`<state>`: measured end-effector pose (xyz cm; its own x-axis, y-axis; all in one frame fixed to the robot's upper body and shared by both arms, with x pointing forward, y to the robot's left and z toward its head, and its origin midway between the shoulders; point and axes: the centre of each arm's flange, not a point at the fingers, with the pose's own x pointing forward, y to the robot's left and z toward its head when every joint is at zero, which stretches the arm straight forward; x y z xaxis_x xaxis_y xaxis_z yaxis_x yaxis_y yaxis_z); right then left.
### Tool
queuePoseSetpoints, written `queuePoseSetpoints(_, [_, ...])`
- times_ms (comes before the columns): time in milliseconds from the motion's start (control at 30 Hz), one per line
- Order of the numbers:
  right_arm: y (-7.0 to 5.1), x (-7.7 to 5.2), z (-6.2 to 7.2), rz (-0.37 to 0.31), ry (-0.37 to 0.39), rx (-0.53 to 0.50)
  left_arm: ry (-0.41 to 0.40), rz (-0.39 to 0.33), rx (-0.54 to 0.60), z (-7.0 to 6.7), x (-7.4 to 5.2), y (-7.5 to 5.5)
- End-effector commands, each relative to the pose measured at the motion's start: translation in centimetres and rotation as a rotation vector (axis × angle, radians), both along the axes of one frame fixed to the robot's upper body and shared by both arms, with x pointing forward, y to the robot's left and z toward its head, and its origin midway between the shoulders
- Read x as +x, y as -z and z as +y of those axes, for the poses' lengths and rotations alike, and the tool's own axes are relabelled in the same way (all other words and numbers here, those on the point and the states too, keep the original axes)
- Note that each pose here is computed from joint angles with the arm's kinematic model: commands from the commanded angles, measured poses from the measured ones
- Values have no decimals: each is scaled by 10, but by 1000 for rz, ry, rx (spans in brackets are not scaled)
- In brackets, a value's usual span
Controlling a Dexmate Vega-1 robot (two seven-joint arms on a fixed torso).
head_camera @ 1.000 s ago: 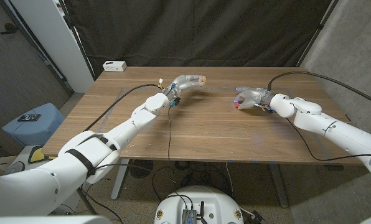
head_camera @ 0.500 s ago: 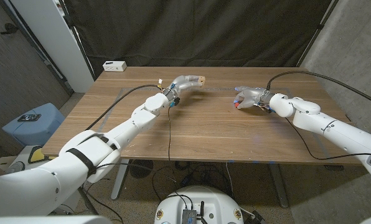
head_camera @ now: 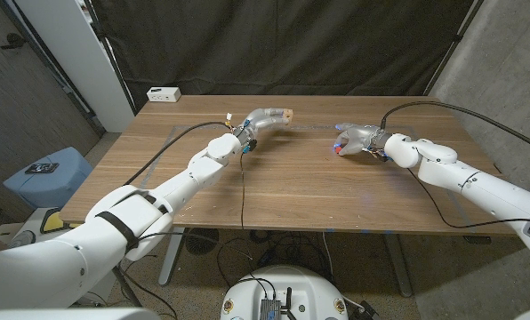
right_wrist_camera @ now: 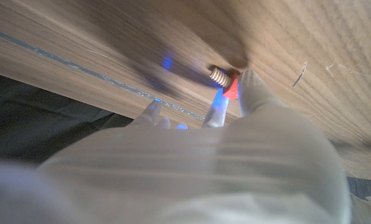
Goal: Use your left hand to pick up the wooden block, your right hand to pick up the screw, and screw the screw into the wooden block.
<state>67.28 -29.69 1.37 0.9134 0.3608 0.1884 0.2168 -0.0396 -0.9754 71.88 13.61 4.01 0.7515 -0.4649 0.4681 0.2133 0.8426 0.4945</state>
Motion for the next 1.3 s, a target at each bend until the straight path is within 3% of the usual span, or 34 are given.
queuePoseSetpoints(33, [-2,-1,1,-8,1,-17,-1,7,-8,-1,-1,2])
queuePoseSetpoints(1300, [-2,0,5,-26,2,-38,5,39,-30,-1,2,9])
